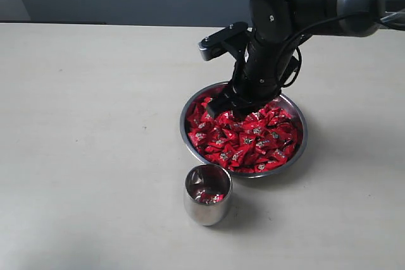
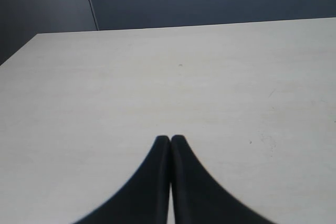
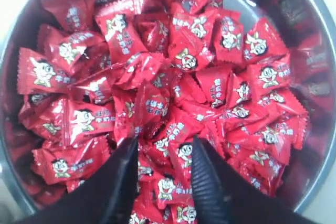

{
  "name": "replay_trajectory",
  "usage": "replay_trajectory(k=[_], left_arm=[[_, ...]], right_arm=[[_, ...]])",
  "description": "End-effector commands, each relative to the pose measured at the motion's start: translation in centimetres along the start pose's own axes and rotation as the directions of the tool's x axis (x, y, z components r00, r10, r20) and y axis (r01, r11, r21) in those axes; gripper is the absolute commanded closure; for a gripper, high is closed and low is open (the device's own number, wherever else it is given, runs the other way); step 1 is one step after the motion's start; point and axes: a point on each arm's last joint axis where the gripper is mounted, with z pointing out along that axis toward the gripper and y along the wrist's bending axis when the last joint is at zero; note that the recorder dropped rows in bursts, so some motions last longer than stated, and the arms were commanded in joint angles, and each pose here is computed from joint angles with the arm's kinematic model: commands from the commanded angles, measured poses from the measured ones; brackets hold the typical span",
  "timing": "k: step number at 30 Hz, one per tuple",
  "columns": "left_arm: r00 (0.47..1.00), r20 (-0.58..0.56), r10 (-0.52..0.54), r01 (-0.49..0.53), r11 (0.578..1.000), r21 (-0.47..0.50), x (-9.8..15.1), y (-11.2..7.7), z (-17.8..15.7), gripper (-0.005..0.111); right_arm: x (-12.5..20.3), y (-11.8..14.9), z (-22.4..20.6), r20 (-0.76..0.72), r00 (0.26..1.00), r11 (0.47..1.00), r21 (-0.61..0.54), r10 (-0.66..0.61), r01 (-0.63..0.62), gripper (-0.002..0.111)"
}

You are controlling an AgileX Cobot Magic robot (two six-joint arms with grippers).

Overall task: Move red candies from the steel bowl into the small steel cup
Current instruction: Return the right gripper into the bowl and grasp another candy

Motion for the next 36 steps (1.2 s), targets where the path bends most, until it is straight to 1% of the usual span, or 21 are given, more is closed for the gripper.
replay_trajectory(k=[1,3,8,21,36], left_arm=[[1.0,0.008,0.002,-0.002,1.0,0.005,0.1,0.0,0.0,0.106],[1.0,0.008,0.002,-0.002,1.0,0.005,0.1,0.0,0.0,0.106],[1.0,0.008,0.002,-0.002,1.0,0.005,0.1,0.0,0.0,0.106],[1.0,0.008,0.002,-0.002,1.0,0.005,0.1,0.0,0.0,0.106],[1.0,0.008,0.002,-0.002,1.0,0.005,0.1,0.0,0.0,0.106]], right_arm=[[-0.6,-0.1,0.7,-0.018,0.998,0.998,-0.016,-0.054,0.054,0.074],[-0.5,0.1,1.4,-0.036,0.994,0.994,-0.041,-0.1,0.099,0.074],[-0.2,0.1,2.2,-0.085,0.981,0.984,-0.049,-0.177,0.173,0.074],[-0.1,0.1,2.1,-0.098,0.976,0.98,-0.057,-0.196,0.191,0.074],[0.0,0.2,2.1,-0.099,0.977,0.981,-0.067,-0.189,0.183,0.074]])
